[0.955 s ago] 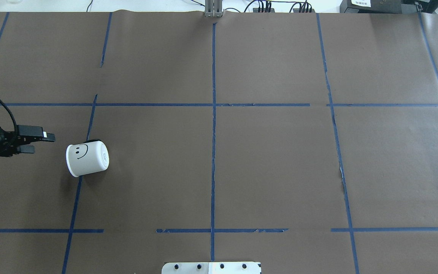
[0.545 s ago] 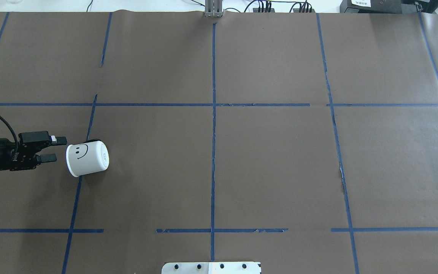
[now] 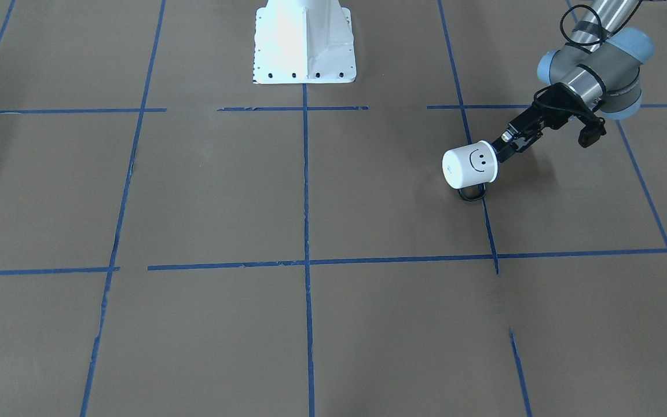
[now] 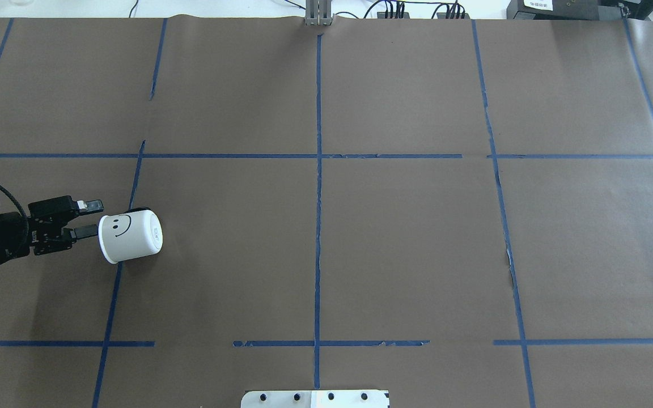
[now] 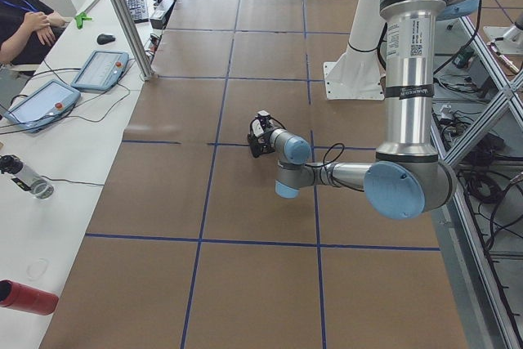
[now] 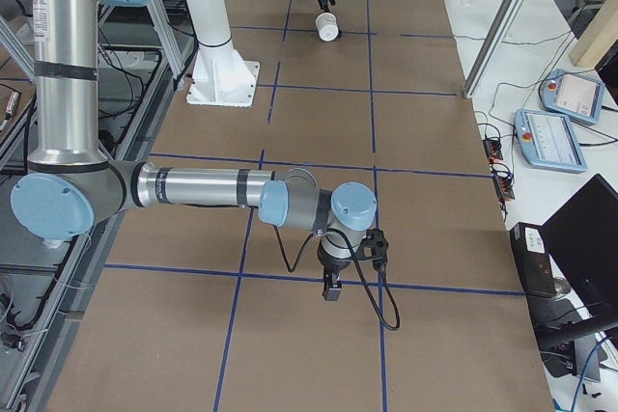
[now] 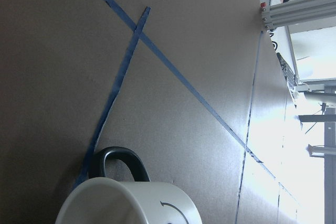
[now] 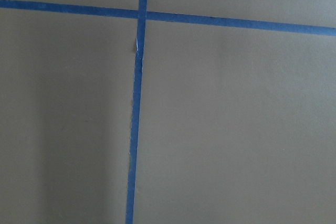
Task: Flip mug
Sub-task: 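Move the left gripper toward the open end of the sideways white mug, then grasp the white mug's rim with the left gripper and lift it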
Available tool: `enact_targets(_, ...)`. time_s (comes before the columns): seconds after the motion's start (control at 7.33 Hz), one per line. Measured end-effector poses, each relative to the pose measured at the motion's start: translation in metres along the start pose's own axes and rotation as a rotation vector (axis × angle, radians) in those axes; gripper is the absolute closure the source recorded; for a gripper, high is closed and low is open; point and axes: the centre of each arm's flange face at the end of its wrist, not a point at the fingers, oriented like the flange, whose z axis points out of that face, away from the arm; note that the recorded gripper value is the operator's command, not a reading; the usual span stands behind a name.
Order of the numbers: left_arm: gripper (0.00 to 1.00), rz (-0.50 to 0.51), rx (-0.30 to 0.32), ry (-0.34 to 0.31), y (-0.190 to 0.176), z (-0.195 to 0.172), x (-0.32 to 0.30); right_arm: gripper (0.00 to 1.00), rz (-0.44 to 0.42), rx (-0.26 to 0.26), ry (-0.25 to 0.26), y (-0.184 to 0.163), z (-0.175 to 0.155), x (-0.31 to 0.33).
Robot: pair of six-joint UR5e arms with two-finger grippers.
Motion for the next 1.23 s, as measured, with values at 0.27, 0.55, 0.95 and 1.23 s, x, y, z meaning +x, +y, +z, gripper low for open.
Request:
enact_targets(0.27,0.08,-0.006,-0.030,0.041,0.005,0.011,-0.011,0.00,0.000,0.000,0.000,0.000,0.000,0.000)
enact_targets(0.55,0.83,-0.008,-0.046,0.055,0.010,0.017,-0.013,0.00,0.000,0.000,0.000,0.000,0.000,0.000)
enact_targets(0.95,1.00,-0.001,-0.070,0.085,0.015,0.020,-0.005,0.00,0.000,0.000,0.000,0.000,0.000,0.000)
enact_targets(1.23,1.00,-0.020,-0.094,0.125,0.019,0.034,0.012,0.00,0.000,0.000,0.000,0.000,0.000,0.000)
